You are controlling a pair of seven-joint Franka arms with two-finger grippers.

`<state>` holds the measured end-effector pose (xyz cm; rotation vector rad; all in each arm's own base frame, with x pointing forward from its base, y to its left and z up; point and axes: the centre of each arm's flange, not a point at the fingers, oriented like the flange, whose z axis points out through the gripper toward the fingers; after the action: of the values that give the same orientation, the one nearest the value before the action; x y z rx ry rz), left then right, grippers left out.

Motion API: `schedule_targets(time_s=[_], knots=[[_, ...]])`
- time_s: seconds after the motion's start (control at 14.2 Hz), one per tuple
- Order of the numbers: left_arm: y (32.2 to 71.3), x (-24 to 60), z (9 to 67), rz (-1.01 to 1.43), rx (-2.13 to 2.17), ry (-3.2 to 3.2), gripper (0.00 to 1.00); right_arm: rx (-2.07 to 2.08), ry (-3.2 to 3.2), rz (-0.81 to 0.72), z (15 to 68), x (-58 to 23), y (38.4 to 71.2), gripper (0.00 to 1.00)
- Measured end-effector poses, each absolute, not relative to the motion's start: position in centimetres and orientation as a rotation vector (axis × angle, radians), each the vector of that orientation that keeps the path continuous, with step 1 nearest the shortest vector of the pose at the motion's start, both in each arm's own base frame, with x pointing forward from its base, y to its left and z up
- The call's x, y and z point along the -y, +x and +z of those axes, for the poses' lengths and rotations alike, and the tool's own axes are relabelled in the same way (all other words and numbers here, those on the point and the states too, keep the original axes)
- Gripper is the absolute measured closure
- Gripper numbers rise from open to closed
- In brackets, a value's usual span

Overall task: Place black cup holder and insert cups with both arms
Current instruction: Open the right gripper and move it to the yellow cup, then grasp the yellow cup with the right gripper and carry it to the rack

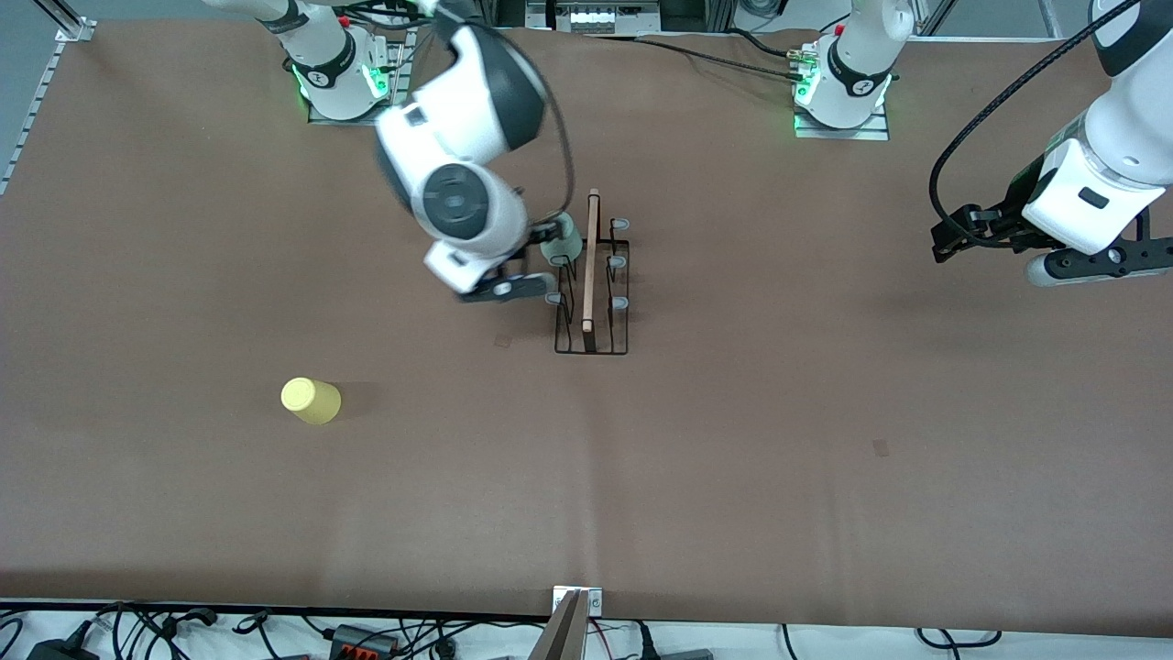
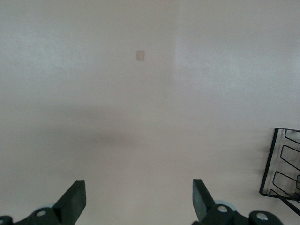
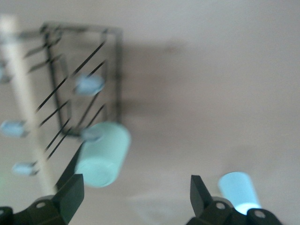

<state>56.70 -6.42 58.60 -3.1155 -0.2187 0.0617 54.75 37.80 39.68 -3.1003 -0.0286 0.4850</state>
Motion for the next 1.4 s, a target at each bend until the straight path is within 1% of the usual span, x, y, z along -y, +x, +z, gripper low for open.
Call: schedule_targets(time_s=[0.21,0.35,0.49,0.63,0.77,0.91,1.19,1.4], knots=[[56.5,6.4,58.5,0.087,0.219,-3.112,0.0,-0.222,-3.173,0.356,40.4,-28.2,60.4,0.0],[56.5,6.4,58.5,0.087,0.219,-3.112,0.0,-0.346,-3.16,0.262,39.7,-22.6,63.7,0.0],[56.5,6.4,58.5,0.087,0.219,-3.112,0.0,-0.381,-3.154,0.179,37.7,-17.7,66.4,0.0],[56.5,6.4,58.5,0.087,0.219,-3.112,0.0,-0.291,-3.169,0.118,34.9,-12.8,68.7,0.0],[56.5,6.4,58.5,0.087,0.219,-3.112,0.0,-0.195,-3.168,0.123,32.0,-9.1,69.8,0.0],[56.5,6.4,58.5,0.088,0.219,-3.112,0.0,-0.113,-3.154,0.14,29.7,-6.9,70.2,0.0],[56.5,6.4,58.5,0.09,0.219,-3.111,0.0,-0.071,-3.162,0.167,27.2,-5.5,70.4,0.0],[56.5,6.4,58.5,0.09,0.219,-3.111,0.0,-0.057,-3.175,0.152,24.9,-5.5,70.7,0.0]])
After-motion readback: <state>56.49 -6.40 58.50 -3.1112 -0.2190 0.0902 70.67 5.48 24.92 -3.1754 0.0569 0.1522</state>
